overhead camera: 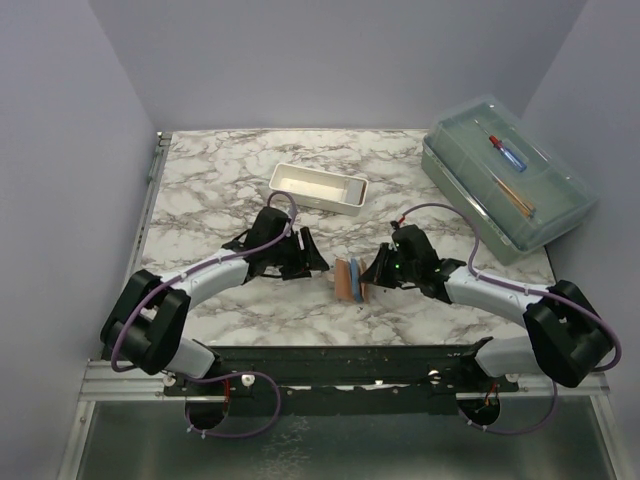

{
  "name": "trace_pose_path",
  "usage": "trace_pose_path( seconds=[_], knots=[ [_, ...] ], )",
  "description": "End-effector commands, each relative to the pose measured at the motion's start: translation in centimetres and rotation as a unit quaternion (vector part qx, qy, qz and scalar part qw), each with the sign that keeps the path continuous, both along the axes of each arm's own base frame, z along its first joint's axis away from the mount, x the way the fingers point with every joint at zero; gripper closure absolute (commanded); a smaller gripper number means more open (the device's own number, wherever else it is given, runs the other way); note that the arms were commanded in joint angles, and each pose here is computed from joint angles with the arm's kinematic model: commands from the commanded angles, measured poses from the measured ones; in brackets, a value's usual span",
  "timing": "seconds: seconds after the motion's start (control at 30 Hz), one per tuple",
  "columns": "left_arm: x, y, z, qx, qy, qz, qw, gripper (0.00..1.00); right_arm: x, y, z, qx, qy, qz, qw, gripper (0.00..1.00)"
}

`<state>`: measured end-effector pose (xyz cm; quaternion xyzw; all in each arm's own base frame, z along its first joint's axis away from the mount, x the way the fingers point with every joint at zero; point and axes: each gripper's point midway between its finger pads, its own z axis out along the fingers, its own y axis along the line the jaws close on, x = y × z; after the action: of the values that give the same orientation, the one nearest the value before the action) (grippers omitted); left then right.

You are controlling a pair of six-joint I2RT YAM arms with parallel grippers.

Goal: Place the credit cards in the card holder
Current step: Open the card holder at the center of the board.

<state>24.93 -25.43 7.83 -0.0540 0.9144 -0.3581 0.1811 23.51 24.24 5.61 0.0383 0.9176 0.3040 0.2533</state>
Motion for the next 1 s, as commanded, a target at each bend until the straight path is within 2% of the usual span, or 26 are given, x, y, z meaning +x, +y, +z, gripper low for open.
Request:
trace_pose_path(
  seconds=[0.0, 0.13, 0.3, 0.5, 0.8, 0.87, 0.97],
  knots=[
    [-1.1, -2.3, 1.4, -0.075, 0.001, -0.052, 0.996, 0.29, -1.5, -0.6, -2.4, -0.021, 0.029, 0.016, 0.999, 1.00],
    [-1.8, -4.0, 2.0, -0.103, -0.012, -0.079, 0.991, 0.14, -1.5, -0.4, -2.0, -0.017, 0.026, 0.019, 0.999, 1.00],
    [-2.0, -5.7, 0.9, -0.105, 0.003, -0.095, 0.990, 0.13, -1.6, -0.6, -1.8, -0.017, 0.022, 0.018, 0.999, 1.00],
    [-1.8, -6.9, 0.1, -0.110, 0.005, -0.107, 0.988, 0.20, -1.7, -0.7, -1.9, -0.019, 0.025, 0.018, 0.999, 1.00],
    [-1.7, -7.4, -0.4, -0.109, 0.000, -0.110, 0.988, 0.21, -1.8, -0.6, -1.9, -0.014, 0.025, 0.022, 0.999, 1.00],
    [-1.6, -7.5, -0.9, -0.105, 0.008, -0.106, 0.989, 0.26, -1.8, -0.6, -1.8, -0.014, 0.024, 0.022, 0.999, 1.00],
    [-1.5, -7.5, -1.5, -0.101, 0.015, -0.102, 0.989, 0.39, -1.9, -0.6, -1.8, -0.014, 0.024, 0.022, 0.999, 1.00]
  ],
)
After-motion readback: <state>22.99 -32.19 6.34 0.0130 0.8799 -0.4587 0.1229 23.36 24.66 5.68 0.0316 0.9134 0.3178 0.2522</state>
